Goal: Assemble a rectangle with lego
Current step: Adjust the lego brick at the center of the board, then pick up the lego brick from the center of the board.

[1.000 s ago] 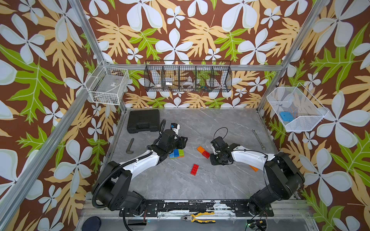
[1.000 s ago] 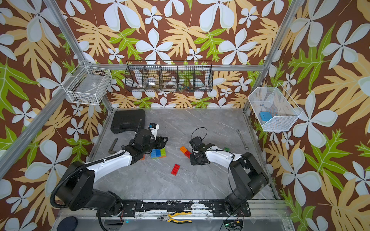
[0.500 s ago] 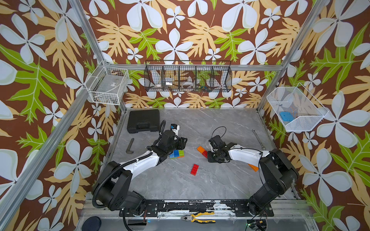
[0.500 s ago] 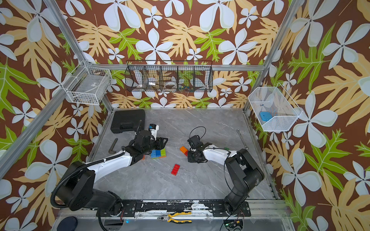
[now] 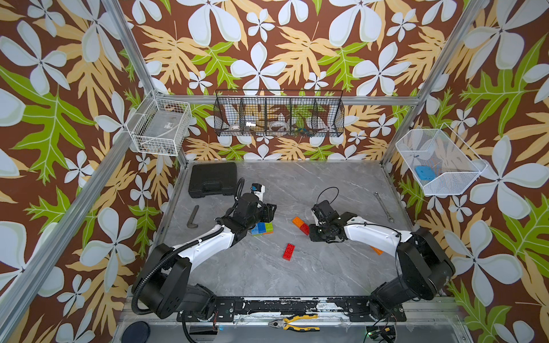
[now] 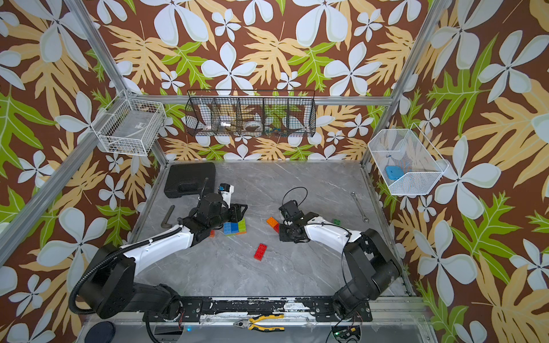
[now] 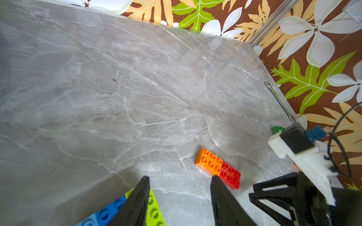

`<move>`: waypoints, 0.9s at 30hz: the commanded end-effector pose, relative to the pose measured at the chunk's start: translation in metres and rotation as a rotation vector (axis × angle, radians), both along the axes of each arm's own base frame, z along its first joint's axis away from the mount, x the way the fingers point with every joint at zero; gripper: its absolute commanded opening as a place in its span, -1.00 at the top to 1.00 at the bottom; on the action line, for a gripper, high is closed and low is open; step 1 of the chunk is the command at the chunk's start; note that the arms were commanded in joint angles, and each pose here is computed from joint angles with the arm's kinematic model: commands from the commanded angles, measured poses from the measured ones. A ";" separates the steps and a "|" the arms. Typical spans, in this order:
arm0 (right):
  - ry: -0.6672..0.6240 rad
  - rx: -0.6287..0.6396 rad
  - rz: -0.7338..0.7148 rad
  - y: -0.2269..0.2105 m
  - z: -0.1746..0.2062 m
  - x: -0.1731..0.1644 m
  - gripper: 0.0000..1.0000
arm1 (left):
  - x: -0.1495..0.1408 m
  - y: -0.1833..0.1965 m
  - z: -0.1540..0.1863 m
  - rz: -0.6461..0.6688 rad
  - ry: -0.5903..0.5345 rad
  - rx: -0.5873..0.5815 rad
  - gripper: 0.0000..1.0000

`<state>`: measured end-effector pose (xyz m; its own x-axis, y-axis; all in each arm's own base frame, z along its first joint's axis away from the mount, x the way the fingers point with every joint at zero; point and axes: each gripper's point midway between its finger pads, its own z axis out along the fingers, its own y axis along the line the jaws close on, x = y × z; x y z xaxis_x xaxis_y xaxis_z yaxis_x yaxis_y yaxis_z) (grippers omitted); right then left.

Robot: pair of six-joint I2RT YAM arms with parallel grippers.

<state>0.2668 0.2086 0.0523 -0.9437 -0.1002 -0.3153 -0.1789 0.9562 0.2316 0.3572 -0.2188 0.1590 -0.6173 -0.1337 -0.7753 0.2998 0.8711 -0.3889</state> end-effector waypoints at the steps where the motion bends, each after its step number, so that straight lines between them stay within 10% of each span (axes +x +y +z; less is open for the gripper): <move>1: 0.023 -0.010 0.072 0.018 0.009 -0.029 0.16 | 0.001 0.019 0.006 0.084 -0.027 0.053 -0.16; 9: 0.040 -0.001 0.037 0.069 0.020 -0.048 -0.35 | -0.005 0.062 0.023 0.203 -0.016 -0.034 -0.66; 13: -0.045 -0.003 -0.070 0.041 0.032 -0.027 -0.27 | -0.038 0.035 -0.004 0.080 0.189 -0.108 -0.19; 20: -0.141 -0.046 -0.218 -0.024 0.041 0.004 -0.17 | -0.126 -0.033 -0.051 -0.058 0.372 0.074 -0.09; 27: -0.143 0.009 -0.270 -0.040 0.030 0.010 -0.08 | -0.146 -0.078 -0.099 -0.147 0.464 0.320 -0.07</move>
